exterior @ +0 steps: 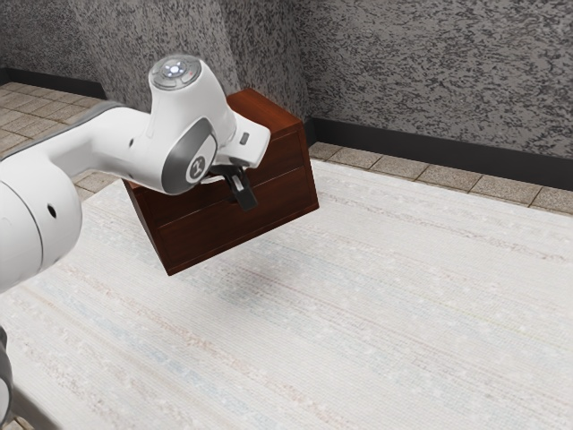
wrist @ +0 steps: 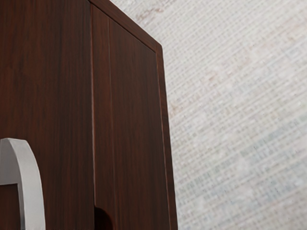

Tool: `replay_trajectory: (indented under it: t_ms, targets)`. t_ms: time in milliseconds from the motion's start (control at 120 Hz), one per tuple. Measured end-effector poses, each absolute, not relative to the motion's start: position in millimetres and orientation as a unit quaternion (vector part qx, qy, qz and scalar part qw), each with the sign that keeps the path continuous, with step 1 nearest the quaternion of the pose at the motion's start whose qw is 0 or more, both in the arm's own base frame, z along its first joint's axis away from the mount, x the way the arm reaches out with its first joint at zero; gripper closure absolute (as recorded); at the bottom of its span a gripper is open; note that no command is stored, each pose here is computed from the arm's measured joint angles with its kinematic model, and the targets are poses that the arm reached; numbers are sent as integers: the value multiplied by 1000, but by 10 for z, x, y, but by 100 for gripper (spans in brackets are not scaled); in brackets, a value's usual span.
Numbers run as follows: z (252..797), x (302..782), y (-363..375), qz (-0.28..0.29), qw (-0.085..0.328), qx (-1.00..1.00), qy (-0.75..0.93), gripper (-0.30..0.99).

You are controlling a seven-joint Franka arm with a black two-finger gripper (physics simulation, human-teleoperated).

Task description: Pull the drawer handle with one arm to open the drawer

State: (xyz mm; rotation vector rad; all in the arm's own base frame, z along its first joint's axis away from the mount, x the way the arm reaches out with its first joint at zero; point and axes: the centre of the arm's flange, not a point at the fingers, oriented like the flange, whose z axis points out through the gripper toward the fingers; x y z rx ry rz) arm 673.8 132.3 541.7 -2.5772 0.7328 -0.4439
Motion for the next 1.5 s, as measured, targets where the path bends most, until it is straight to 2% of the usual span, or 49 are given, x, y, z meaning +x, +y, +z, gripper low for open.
replay_trajectory:
  t_ms: [425,683,925,1192,1500]
  targets:
    - [5461,6725,1298,-176,188,-932,256,0]
    - [5867,6590,1323,-218,165,-929,250,0]
    - [5915,6585,1270,-226,155,-926,260,0]
    - [5608,6680,1289,-201,155,-929,271,0]
    - [5402,6720,1522,-174,176,-931,270,-1]
